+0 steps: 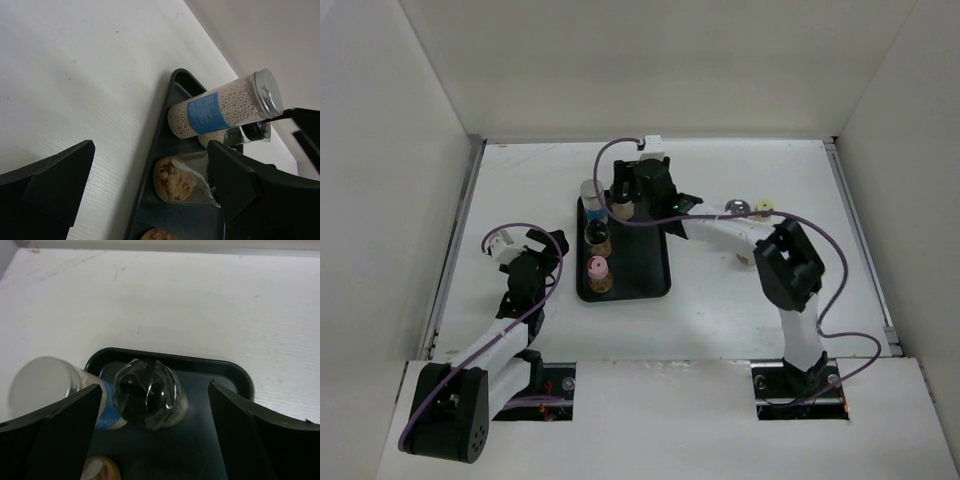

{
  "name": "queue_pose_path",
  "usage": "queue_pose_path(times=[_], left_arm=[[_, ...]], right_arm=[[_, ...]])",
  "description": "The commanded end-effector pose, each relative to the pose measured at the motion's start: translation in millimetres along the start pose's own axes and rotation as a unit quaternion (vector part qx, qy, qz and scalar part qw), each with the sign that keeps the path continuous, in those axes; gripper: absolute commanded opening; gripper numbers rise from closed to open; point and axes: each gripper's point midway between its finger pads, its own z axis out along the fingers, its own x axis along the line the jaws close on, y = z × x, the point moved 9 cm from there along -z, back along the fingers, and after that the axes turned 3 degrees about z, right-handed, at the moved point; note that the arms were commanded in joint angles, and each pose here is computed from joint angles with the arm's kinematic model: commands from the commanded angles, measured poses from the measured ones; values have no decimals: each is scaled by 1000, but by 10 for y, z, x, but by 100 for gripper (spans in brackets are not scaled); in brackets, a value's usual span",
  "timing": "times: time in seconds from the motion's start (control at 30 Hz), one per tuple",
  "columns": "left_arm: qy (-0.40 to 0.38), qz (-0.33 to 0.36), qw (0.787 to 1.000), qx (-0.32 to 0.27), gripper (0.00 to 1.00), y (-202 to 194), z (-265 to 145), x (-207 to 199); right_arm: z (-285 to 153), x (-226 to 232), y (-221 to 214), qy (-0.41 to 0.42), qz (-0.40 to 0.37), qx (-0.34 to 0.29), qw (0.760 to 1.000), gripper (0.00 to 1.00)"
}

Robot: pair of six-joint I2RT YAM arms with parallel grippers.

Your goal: Organize the condiment bottles

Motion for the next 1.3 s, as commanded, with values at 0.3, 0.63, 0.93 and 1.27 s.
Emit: queue_pose_path(times=[0.3,0.63,0.93,1.27], left_arm=[[-23,-8,1000,-17,100,71,17,-110],[-18,-3,1000,-13,100,38,44,-114],[-23,-5,1000,-14,100,52,20,-124],[-30,-6,999,-14,100,58,11,-144]], right_arm=[[-1356,-1442,825,-154,88,-142,974,49],[-1506,-2006,471,-248,63,-66,964,100],[-1320,-1977,227,-243,54,-12,968,100],[-1165,-1902,57,-227,54,18,972,91]])
